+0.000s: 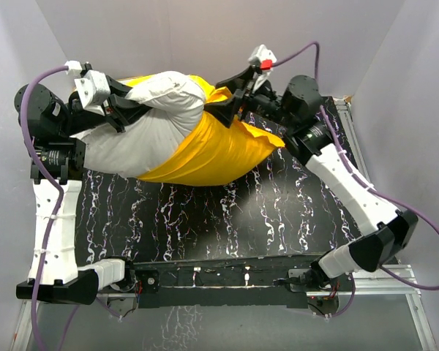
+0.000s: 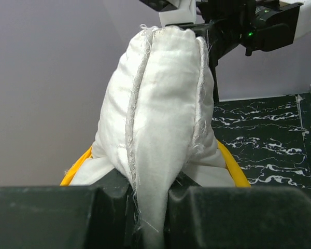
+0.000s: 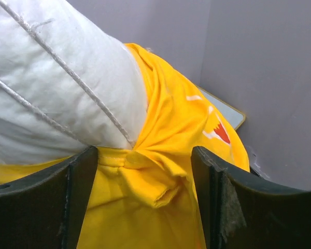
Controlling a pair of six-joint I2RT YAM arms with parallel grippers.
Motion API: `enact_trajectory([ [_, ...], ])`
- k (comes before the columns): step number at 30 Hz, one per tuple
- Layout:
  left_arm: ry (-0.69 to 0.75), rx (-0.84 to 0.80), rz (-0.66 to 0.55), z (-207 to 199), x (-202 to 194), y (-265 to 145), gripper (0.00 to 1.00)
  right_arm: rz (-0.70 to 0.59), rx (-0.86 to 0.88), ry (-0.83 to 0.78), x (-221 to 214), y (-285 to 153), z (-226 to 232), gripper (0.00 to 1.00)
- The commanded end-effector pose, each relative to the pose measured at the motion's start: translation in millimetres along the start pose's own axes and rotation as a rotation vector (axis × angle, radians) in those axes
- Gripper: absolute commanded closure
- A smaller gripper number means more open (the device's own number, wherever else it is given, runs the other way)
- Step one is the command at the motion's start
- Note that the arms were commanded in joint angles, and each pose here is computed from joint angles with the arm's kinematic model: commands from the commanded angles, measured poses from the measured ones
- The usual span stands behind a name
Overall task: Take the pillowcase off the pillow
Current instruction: Remove the pillow from the pillowcase.
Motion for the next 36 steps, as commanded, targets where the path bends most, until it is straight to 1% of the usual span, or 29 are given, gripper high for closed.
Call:
enact_trajectory([
  [1,0.302,0.027,-0.113,-8.3,71.8,-12.1,1.0,-0.013,0.032,-0.017,16.2,15.2,11.7,0.31],
  [2,0.317,0.032,-0.112,-8.7,72.5,-12.8,1.0,0.007,0.031,-0.002,11.0,16.6,9.9,0.37],
  [3,0.328,0.038,-0.113,-9.1,73.7,-13.4,1.0,0.025,0.027,0.007,5.1,16.6,7.8,0.47],
  [4,0.336,0.044,-0.113,-8.8,74.5,-13.7,1.0,0.039,0.019,0.017,-0.9,16.0,6.0,0.58],
  [6,0.348,0.061,-0.112,-7.2,75.0,-13.8,1.0,0.052,-0.049,0.039,-13.7,11.9,-0.7,0.88],
  [7,0.355,0.068,-0.113,-6.2,74.9,-13.6,1.0,0.051,-0.099,0.051,-19.4,8.9,-4.4,0.92],
  [13,0.413,0.116,-0.117,-3.3,74.4,-14.8,1.0,0.089,-0.343,0.139,-63.3,-20.5,-39.8,0.92],
  [19,0.443,0.149,-0.111,-1.0,76.0,-16.0,1.0,0.132,-0.588,0.248,-113.8,-63.4,-82.6,0.92],
  [23,0.47,0.225,-0.099,7.5,74.6,-16.7,1.0,0.179,-0.752,0.294,-147.2,-90.8,-103.4,0.92],
  [25,0.483,0.281,-0.1,14.0,74.9,-16.9,1.0,0.212,-0.786,0.301,-154.4,-96.9,-107.3,0.92],
  [26,0.484,0.306,-0.105,17.7,75.7,-16.5,1.0,0.227,-0.767,0.297,-153.2,-96.6,-105.6,0.92],
  [28,0.473,0.35,-0.109,25.6,76.1,-15.2,1.0,0.217,-0.711,0.275,-137.7,-92.2,-99.0,0.92],
  [31,0.433,0.396,-0.138,36.8,77.0,-11.1,1.0,0.169,-0.687,0.203,-94.2,-86.6,-86.8,0.92],
  [32,0.406,0.38,-0.138,39.3,74.9,-8.6,1.0,0.14,-0.646,0.16,-75.4,-83.8,-77.6,0.87],
  [36,0.316,0.253,-0.16,39.6,71.2,1.0,1.0,-0.031,-0.421,-0.037,-0.4,-65.8,-21.7,0.53],
])
Point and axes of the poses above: each gripper's point midway between its finger pads, its own y axis out along the fingers, its own z axis along the line the jaws close on, x = y × z, the point moved 10 cm from there along -y, back along the fingers, and after that the axes turned 13 degrees about y, right-handed, at the moved point
